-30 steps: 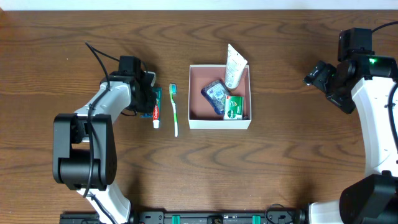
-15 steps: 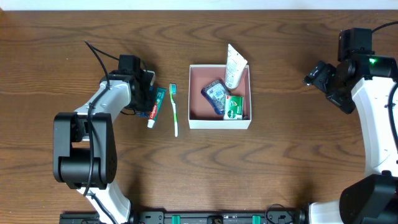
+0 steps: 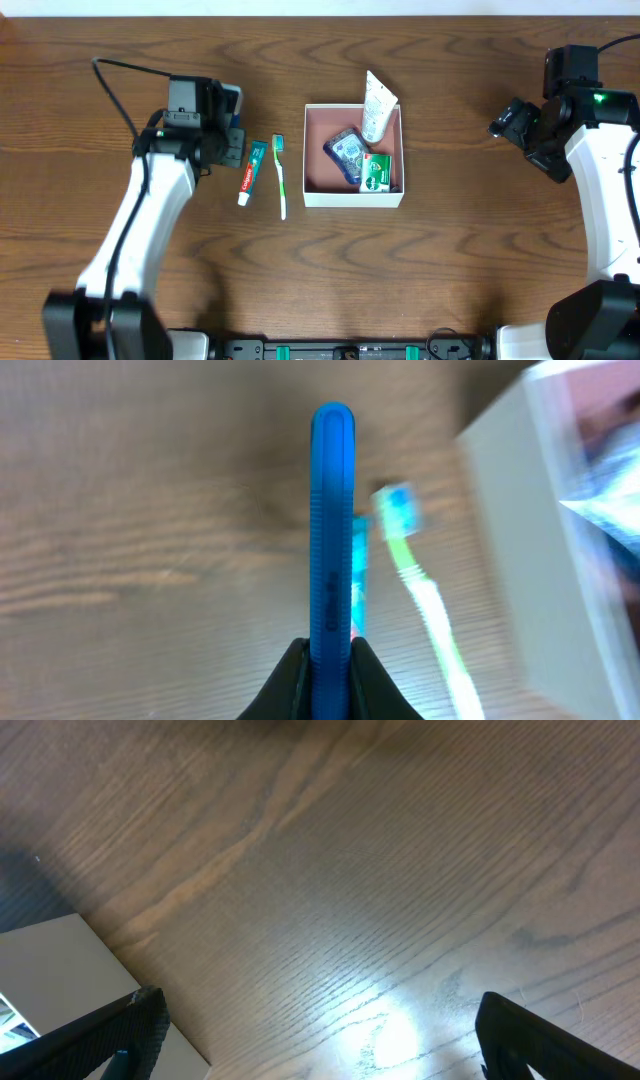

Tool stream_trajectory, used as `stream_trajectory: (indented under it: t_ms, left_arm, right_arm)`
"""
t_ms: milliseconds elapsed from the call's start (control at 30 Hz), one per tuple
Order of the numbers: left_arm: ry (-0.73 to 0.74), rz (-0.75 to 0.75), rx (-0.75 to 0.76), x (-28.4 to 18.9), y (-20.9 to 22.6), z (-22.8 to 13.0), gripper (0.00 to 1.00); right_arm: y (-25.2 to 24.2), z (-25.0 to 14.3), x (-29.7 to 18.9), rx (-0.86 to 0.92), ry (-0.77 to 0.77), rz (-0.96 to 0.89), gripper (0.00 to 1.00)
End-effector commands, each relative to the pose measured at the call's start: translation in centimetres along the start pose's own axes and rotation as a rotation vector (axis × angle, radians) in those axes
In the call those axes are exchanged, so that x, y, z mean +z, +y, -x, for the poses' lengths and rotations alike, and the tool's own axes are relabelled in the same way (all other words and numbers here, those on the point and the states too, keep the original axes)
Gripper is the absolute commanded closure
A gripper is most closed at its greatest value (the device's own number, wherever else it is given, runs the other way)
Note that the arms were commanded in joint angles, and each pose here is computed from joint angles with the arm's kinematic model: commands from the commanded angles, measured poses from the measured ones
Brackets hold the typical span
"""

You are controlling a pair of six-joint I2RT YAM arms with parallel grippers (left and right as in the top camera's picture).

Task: Pack container
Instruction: 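Carry the razor into the box and release it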

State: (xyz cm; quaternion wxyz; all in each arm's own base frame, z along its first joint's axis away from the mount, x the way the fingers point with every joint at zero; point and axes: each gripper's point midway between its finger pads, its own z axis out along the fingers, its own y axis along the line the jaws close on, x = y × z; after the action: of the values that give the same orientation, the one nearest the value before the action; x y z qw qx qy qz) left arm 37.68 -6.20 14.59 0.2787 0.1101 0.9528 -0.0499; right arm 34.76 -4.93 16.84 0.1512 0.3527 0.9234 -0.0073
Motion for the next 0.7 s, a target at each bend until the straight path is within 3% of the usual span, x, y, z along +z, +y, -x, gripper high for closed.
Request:
stream_trajectory:
  t_ms: [0,233,533,667]
  left_arm:
    - [-0.045,-0.056,-0.014,-1.8,-3.5,1.0,0.9]
    - [-0.033,-0.162,0.035,-0.6,-10.6,0.8,0.89]
    - [-0.021,-0.204,0.03,5.9,-14.3,1.1,0.88]
    - [-0.034,-0.206,0.03,5.4,-14.3,1.4,0.73]
  right_arm:
    - [0.0,0.4,-0.3,0.018,-0.011,0.002,0.01]
    - [0.0,0.4,-0.3,0.018,-0.011,0.002,0.01]
    - [0.0,0.4,-0.3,0.018,-0.011,0.002,0.01]
    - [0.0,0.4,-0.3,0.018,-0.011,0.003,0.01]
